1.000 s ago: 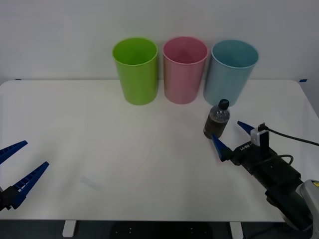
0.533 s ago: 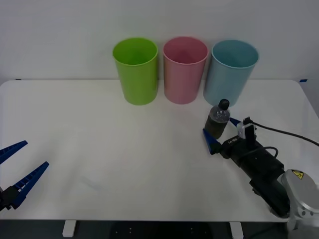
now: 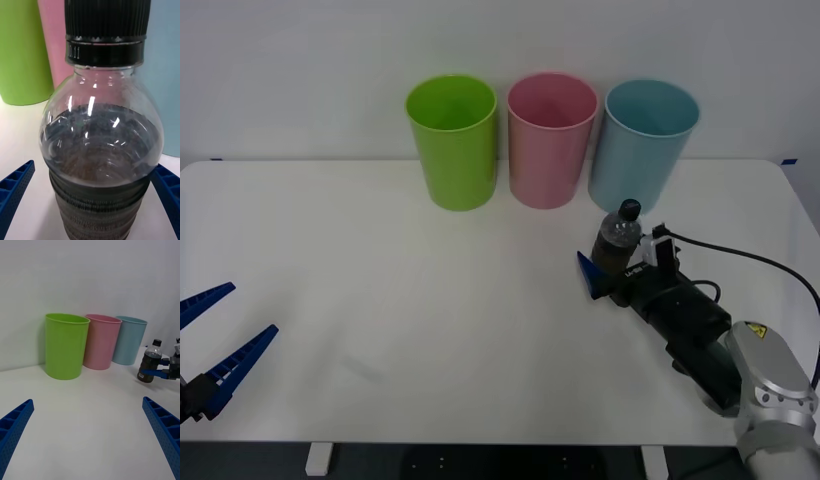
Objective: Grasp the object on the table and drop it into the matching bin: aluminum can to the light blue bin, PET bottle to the pink bin.
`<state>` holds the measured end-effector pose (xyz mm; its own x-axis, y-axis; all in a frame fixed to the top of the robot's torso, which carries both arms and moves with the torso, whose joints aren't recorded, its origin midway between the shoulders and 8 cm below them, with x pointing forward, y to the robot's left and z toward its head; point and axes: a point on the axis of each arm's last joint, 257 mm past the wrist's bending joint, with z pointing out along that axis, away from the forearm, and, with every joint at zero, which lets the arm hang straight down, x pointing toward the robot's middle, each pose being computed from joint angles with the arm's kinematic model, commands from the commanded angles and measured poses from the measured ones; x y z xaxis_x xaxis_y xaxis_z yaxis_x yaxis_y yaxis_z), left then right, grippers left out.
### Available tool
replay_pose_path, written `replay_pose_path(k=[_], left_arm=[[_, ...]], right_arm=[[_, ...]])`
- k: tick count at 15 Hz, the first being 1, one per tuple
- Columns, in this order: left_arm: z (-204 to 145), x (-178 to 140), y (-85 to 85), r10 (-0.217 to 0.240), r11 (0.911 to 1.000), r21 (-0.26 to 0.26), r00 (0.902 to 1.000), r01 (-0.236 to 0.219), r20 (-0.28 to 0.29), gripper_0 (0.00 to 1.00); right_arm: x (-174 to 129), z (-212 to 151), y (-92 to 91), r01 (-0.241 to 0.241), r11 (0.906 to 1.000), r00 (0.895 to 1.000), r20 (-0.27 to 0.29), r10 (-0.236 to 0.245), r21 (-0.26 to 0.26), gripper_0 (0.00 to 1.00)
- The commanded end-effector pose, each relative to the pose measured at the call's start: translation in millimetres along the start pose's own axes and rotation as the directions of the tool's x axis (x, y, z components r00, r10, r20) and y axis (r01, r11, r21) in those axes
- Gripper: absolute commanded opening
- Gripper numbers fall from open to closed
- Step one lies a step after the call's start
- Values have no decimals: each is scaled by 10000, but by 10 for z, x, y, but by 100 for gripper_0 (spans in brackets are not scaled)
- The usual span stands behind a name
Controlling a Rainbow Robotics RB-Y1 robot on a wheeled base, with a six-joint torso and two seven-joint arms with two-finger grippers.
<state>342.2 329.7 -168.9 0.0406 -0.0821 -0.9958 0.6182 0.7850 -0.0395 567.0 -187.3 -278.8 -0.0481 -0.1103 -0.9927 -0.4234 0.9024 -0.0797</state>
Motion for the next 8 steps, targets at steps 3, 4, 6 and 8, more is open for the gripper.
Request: replay_pose_path(k=[3,4,6,8], left_arm=[[0,0,0,0,10000,0,10000,0,0,100],[0,0,0,0,10000,0,10000,0,0,100],[0,0,0,0,10000,0,10000,0,0,100],[0,0,0,0,10000,0,10000,0,0,100]], right_arm=[[-7,-6,-30,58,10000,10000,25,-58,70,56],[-19,-4,-26,15,10000,10000,71,-15,68,4],[-29,-2,-27,-13,10000,9999,113,12,82,0],[-55,0,-36,-84,9999,9997,215,81,129,0]])
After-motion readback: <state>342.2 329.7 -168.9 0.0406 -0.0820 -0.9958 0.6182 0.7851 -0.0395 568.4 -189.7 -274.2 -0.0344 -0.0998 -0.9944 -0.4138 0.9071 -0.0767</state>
